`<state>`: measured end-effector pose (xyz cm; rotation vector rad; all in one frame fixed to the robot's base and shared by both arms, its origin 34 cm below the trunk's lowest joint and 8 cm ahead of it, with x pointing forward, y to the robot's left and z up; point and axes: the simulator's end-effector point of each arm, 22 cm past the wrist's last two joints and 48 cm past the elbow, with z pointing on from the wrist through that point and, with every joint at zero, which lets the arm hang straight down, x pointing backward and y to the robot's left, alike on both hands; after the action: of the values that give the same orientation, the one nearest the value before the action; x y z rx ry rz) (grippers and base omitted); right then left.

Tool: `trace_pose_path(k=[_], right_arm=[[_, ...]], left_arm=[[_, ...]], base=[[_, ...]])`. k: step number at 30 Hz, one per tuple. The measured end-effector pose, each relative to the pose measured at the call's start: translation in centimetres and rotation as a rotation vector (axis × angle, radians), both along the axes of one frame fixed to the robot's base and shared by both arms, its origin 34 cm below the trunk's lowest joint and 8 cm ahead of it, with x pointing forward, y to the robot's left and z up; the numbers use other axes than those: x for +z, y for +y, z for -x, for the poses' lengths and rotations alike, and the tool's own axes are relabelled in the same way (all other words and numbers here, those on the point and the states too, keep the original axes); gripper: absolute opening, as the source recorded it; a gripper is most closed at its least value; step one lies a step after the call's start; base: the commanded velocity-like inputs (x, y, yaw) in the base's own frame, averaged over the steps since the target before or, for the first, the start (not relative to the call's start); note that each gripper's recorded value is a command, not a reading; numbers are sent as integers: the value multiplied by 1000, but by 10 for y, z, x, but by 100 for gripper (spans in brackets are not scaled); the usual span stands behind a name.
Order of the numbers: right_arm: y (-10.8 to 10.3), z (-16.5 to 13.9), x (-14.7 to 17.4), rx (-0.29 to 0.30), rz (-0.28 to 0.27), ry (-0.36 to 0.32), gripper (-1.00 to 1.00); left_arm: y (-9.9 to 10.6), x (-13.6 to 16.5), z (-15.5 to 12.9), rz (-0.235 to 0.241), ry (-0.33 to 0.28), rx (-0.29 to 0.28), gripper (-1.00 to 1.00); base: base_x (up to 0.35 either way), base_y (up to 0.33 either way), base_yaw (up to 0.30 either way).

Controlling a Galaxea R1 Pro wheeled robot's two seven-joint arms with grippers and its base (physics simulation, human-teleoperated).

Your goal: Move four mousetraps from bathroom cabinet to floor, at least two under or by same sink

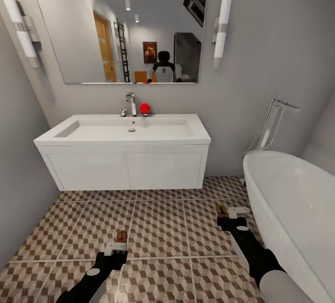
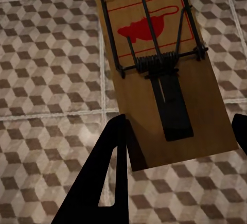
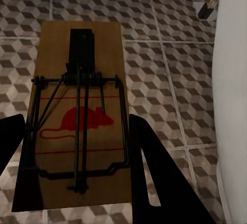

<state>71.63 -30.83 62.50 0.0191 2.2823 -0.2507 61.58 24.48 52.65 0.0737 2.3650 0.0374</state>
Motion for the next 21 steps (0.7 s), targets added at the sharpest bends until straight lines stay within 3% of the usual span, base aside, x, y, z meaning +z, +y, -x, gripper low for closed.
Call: trace_pose_path(k=[4,12,21], right_arm=[[0,2,-11,0,0,6,-100],[-1,5,-33,-1,1,18,-100],[1,10,-59,0,-1,32,-100]], left_arm=[[-7,8,-16,14,-44,-7,-100],[-12,30,-43,14,-39,-37,-100],[-13,12,-43,14,-33,-42,-100]], base=[[0,0,0],[0,0,0],[0,0,0]])
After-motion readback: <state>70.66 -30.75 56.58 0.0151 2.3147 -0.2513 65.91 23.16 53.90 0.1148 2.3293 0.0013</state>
